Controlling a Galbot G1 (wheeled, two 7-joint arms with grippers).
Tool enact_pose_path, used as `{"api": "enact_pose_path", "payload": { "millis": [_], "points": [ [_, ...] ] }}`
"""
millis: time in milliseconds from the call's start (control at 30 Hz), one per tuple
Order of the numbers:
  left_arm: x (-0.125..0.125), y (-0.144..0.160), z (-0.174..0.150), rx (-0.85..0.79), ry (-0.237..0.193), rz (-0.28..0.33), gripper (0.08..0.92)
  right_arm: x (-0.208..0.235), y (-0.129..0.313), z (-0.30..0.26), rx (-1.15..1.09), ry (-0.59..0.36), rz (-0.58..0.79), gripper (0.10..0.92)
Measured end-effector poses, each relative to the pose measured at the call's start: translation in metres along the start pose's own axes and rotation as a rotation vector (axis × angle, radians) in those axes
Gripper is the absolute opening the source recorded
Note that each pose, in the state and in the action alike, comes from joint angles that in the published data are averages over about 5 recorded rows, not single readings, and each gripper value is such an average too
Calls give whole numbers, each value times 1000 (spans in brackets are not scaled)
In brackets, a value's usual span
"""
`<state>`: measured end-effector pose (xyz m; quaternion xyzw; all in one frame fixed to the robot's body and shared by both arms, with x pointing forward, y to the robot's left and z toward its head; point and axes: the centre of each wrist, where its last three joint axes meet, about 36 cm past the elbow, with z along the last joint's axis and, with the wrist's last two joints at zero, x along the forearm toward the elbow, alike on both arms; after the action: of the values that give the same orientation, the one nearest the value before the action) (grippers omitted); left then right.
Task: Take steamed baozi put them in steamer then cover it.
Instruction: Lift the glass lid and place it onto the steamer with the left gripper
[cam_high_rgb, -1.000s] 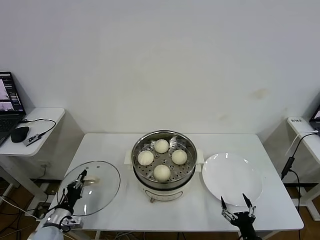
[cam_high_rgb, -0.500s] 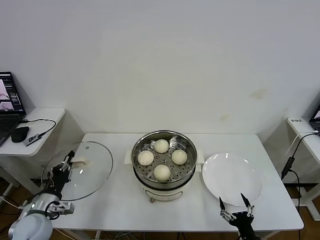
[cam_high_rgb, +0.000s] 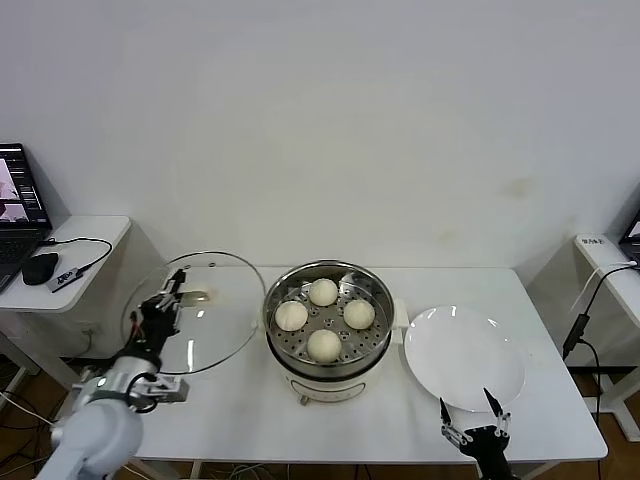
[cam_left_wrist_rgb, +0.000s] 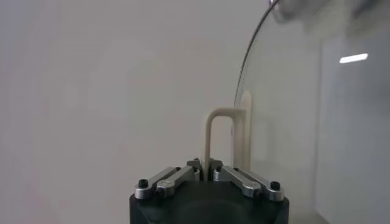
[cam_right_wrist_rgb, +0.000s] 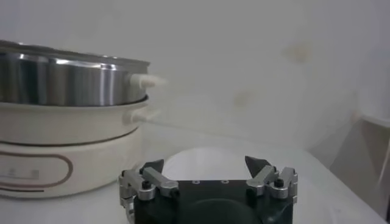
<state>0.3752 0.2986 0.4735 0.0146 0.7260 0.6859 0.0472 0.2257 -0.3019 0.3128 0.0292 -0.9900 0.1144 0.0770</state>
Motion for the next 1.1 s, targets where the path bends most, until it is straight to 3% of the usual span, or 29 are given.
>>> {"api": "enact_pose_path", "payload": {
  "millis": [467,1100],
  "points": [
    [-46,-7,-88,41,-20,44,148,-9,16,6,27,30,-14,823],
    [-75,-30,-186,16,-116,79,148,-8,25,13,37,64,-21,823]
  ]
}}
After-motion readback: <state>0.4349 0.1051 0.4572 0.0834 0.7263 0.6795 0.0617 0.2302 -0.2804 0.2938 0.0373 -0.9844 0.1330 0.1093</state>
